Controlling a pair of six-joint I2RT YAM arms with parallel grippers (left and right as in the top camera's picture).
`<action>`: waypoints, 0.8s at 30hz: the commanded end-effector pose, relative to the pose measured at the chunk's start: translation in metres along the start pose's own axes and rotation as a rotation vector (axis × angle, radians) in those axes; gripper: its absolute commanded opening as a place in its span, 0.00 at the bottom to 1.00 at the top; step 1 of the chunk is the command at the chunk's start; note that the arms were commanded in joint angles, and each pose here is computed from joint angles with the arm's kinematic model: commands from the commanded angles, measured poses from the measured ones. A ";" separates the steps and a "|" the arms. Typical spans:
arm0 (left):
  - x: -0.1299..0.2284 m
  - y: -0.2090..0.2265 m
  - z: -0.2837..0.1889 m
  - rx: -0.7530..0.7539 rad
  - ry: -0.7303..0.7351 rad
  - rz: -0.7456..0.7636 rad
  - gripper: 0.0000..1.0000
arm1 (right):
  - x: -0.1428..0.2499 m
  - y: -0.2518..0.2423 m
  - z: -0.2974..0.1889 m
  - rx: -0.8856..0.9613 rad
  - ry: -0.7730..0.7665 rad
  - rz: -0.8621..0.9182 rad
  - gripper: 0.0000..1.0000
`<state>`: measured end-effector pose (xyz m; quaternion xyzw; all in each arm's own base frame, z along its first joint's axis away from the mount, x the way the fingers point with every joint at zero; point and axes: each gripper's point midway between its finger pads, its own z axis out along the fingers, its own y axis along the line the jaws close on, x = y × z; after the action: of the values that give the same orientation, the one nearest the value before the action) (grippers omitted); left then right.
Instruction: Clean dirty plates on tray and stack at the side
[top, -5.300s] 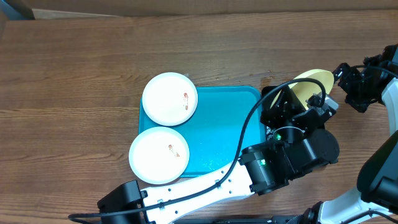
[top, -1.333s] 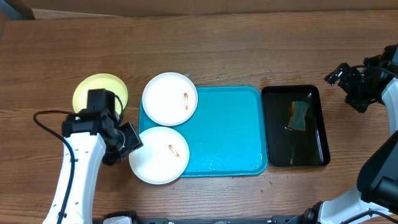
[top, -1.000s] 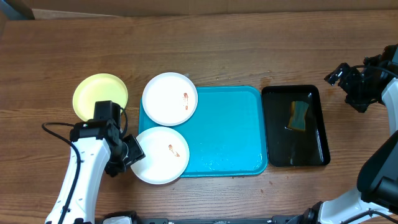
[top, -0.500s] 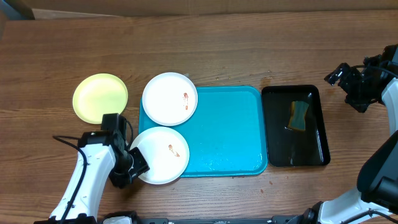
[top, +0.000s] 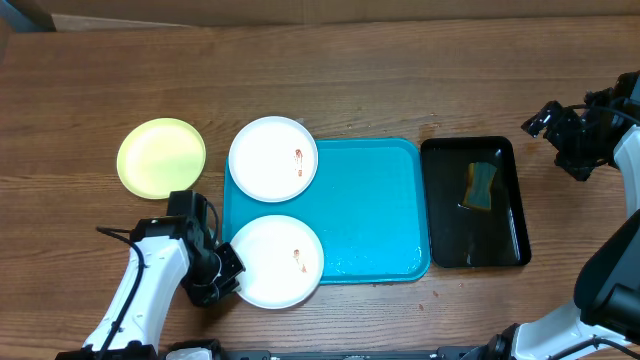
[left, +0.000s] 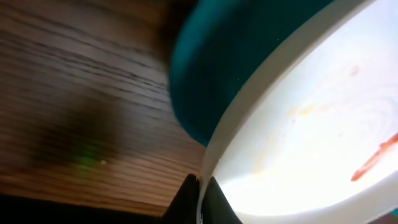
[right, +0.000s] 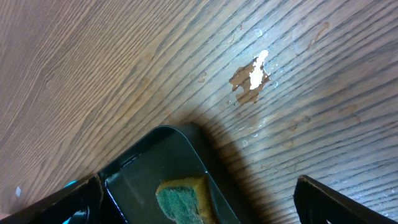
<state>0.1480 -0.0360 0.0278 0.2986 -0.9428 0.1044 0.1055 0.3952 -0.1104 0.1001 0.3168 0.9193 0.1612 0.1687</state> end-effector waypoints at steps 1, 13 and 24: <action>0.003 -0.024 -0.010 0.078 0.011 0.077 0.04 | -0.008 0.007 -0.006 -0.017 -0.026 -0.008 1.00; -0.026 -0.150 -0.031 0.260 -0.336 0.415 0.04 | -0.008 0.007 -0.006 -0.017 -0.026 -0.008 1.00; -0.018 -0.195 0.019 0.251 -0.334 0.450 0.04 | -0.008 0.007 -0.006 -0.017 -0.026 -0.008 1.00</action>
<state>0.2680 -0.1853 0.0331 0.0907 -0.9703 0.1938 -0.1125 0.3953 -0.1104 0.1001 0.3167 0.9193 0.1614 0.1689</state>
